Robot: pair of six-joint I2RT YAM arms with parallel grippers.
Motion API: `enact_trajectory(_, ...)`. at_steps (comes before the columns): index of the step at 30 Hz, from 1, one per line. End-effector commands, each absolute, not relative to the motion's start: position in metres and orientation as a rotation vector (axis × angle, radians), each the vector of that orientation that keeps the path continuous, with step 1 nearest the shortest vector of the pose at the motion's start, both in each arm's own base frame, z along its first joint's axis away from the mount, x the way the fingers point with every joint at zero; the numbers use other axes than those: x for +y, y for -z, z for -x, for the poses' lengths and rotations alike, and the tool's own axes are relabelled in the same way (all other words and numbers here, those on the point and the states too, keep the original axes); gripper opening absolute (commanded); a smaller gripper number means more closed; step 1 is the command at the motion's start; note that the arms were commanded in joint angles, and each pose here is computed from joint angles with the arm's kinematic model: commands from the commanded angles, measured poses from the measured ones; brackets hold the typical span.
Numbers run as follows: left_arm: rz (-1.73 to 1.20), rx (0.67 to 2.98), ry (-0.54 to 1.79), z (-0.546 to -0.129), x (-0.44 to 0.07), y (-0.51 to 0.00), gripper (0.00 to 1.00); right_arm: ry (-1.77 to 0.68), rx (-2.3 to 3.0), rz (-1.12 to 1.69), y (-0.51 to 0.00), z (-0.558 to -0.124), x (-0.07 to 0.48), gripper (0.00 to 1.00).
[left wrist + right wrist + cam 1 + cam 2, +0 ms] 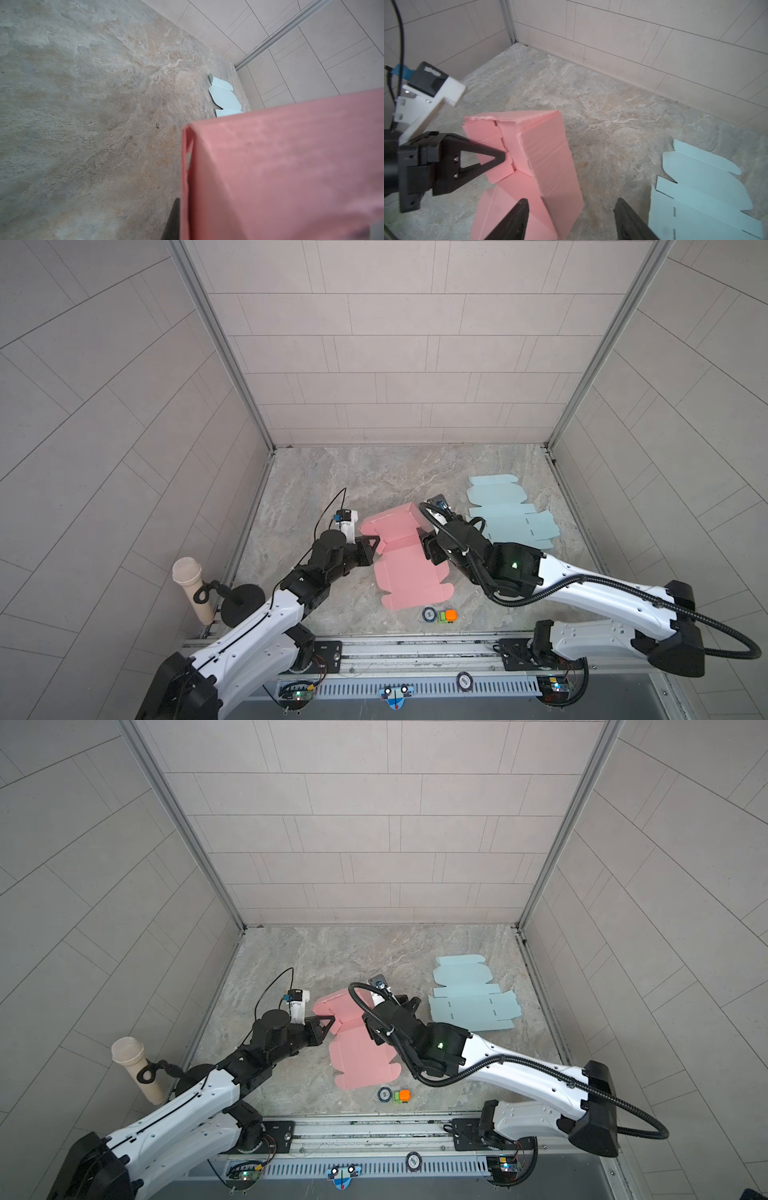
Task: Fold the paper box
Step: 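Release the pink wall and draw the right gripper back while the left holds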
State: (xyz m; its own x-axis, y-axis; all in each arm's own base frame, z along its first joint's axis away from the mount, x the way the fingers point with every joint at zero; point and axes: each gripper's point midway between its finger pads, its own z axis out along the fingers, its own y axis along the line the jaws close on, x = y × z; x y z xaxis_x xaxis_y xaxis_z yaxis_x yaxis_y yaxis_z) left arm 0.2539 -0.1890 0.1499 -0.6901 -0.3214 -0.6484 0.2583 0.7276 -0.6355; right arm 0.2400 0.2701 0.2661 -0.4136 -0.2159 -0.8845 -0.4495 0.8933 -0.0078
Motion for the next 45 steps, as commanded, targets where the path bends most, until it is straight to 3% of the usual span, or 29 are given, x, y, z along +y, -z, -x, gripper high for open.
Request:
enact_trajectory(1,0.033,2.115,0.935,-0.256,-0.191,-0.153,0.0,-0.432,1.968,0.529,-0.274,-0.231,0.277,0.7)
enact_trajectory(17,-0.044,2.212,0.768,-0.259,-0.182,-0.135,0.0,-0.537,2.013,0.469,-0.252,-0.248,0.267,0.66)
enact_trajectory(34,-0.211,2.322,0.552,-0.268,-0.177,-0.085,0.01,-0.548,2.216,0.188,-0.167,-0.297,0.227,0.66)
enact_trajectory(45,-0.209,2.48,0.413,-0.276,-0.172,-0.048,0.06,-0.562,2.338,0.165,-0.103,-0.315,0.244,0.65)
